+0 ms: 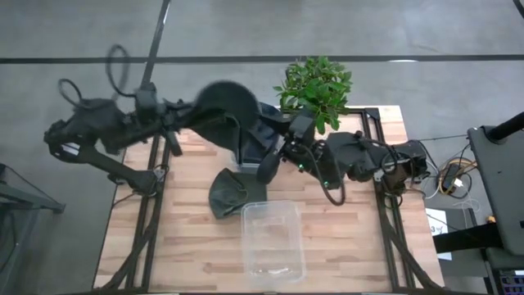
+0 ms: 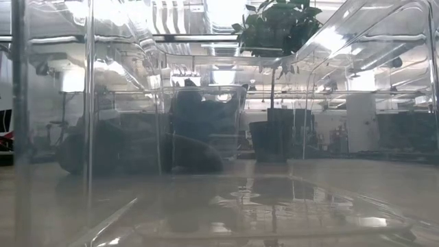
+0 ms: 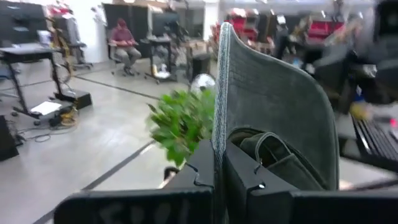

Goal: Pick & Place hat
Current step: Put the bottom gray cap into the bottom transparent bin

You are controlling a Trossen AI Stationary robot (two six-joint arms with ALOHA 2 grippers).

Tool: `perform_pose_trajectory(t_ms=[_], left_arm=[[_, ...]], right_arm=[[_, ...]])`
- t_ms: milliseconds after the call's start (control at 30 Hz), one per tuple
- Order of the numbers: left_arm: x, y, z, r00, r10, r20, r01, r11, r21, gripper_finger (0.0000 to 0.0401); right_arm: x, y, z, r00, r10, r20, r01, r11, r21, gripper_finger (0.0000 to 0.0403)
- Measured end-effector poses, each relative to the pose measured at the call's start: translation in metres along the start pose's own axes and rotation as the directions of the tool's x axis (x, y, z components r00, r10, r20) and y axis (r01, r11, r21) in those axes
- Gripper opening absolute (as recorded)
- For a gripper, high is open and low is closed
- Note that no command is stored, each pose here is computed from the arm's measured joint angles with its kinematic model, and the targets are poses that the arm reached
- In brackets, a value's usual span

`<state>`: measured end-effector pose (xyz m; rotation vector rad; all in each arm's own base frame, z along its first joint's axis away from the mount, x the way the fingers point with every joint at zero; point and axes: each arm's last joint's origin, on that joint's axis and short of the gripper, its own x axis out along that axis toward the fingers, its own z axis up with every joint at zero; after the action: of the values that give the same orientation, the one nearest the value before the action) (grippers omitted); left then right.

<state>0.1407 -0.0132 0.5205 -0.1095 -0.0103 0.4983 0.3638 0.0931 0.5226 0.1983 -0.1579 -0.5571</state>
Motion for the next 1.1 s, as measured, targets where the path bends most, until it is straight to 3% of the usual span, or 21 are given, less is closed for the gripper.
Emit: perform_pose_trajectory(t_ms=[267, 533, 700, 900, 1100], left_arm=[[-0.02, 0.018, 0.01, 0.998, 0.031, 0.055, -0.029, 0.999, -0.032, 0.0007], [-0.018, 0.016, 0.009, 0.998, 0.028, 0.051, -0.027, 0.999, -0.027, 0.0007], [-0.013, 0.012, 0.007, 0.999, 0.025, 0.039, -0.024, 1.0, -0.012, 0.0007], [-0.012, 0.01, 0.007, 0.999, 0.013, 0.033, -0.012, 1.0, -0.008, 0.0007], [-0.012, 0.01, 0.007, 0.999, -0.008, 0.032, 0.008, 1.0, -0.009, 0.0007]], right_arm=[[-0.009, 0.001, 0.012, 0.995, -0.086, 0.053, 0.088, 0.995, -0.036, 0.0224], [0.005, -0.011, 0.012, 0.989, -0.132, 0.059, 0.129, 0.99, 0.055, 0.0224], [0.016, -0.018, 0.011, 0.995, -0.085, 0.056, 0.078, 0.989, 0.123, 0.0224], [0.024, -0.026, 0.001, 0.994, -0.112, -0.008, 0.111, 0.977, 0.184, 0.0221], [0.025, -0.026, 0.001, 0.998, -0.064, -0.018, 0.067, 0.98, 0.19, 0.0164]])
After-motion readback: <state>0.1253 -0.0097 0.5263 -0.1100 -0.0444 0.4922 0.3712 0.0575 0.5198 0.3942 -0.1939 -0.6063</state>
